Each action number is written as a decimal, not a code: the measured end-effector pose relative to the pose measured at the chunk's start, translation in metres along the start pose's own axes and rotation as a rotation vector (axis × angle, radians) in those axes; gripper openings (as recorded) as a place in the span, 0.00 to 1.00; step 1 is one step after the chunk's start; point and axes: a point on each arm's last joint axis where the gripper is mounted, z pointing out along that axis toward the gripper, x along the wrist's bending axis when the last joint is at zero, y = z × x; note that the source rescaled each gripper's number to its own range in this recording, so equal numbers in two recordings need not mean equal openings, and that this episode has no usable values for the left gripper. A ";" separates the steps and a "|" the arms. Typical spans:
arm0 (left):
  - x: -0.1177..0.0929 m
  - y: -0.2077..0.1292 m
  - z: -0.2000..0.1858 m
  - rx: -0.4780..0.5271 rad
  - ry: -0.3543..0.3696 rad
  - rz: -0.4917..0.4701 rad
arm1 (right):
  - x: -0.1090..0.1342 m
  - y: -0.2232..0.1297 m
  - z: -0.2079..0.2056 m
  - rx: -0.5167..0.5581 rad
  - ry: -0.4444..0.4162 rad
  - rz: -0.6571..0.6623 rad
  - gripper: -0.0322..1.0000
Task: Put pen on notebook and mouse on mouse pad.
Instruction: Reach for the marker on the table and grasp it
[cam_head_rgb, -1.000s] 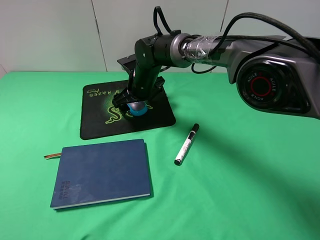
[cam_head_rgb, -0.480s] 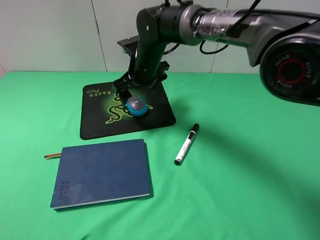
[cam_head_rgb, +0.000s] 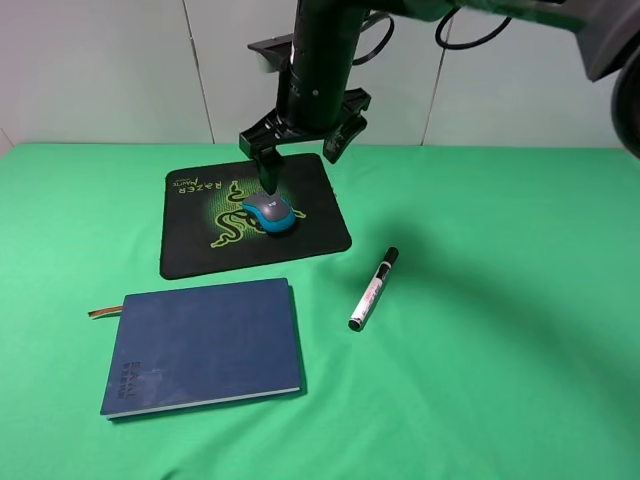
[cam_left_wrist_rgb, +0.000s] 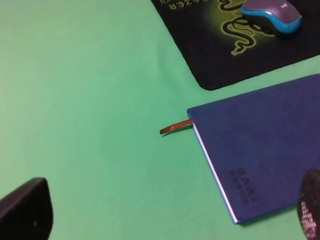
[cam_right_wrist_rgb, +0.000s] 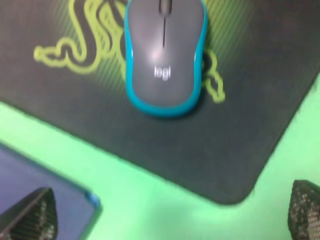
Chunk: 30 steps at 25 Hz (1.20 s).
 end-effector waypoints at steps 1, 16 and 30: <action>0.000 0.000 0.000 0.000 0.000 0.000 | 0.000 -0.001 -0.003 -0.001 0.001 0.012 1.00; 0.000 0.000 0.000 0.000 0.000 0.000 | 0.007 -0.062 -0.015 0.167 0.074 0.177 1.00; 0.000 0.000 0.000 0.000 0.000 0.000 | 0.000 -0.105 0.018 0.186 -0.026 0.695 1.00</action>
